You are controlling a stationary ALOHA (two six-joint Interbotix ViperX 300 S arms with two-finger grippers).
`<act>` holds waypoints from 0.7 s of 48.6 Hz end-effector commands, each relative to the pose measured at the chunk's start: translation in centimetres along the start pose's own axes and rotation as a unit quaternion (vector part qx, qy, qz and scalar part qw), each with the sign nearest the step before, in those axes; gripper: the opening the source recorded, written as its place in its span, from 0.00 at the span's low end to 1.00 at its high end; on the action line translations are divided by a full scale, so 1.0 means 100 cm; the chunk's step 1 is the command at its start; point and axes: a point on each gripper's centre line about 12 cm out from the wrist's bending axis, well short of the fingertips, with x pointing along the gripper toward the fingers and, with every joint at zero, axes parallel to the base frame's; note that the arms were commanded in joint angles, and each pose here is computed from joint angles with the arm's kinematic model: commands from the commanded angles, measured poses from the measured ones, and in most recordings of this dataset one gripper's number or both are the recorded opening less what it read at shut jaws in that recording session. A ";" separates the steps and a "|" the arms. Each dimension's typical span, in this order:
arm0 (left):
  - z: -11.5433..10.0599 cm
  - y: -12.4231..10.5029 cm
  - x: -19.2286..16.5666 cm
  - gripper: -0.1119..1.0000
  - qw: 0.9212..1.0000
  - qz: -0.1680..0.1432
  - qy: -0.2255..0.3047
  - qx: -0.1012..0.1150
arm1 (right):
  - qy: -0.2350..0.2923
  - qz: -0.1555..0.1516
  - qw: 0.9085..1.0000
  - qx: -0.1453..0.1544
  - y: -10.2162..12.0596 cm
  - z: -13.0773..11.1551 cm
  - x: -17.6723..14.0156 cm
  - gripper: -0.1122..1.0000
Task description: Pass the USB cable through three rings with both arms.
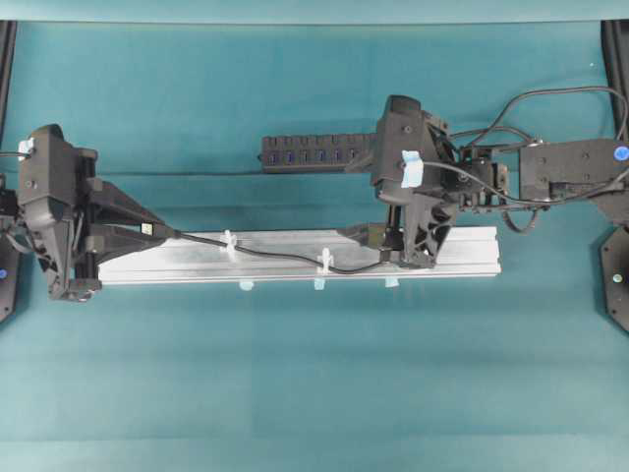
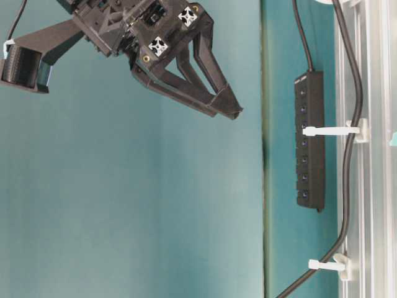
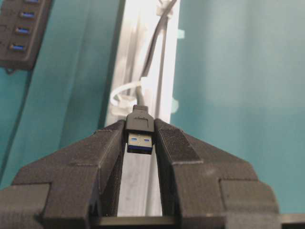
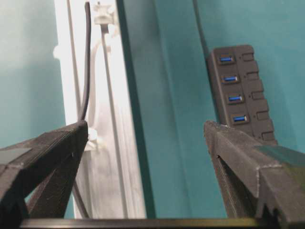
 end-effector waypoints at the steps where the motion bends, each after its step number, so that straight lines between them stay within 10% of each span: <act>1: 0.008 -0.001 0.000 0.32 1.000 -0.001 -0.011 0.000 | -0.014 0.000 1.000 0.006 -0.001 0.007 -0.005 0.72; 34: 0.007 -0.001 0.000 0.32 1.000 -0.001 -0.009 0.000 | -0.014 0.000 1.000 0.006 -0.001 0.006 -0.005 0.72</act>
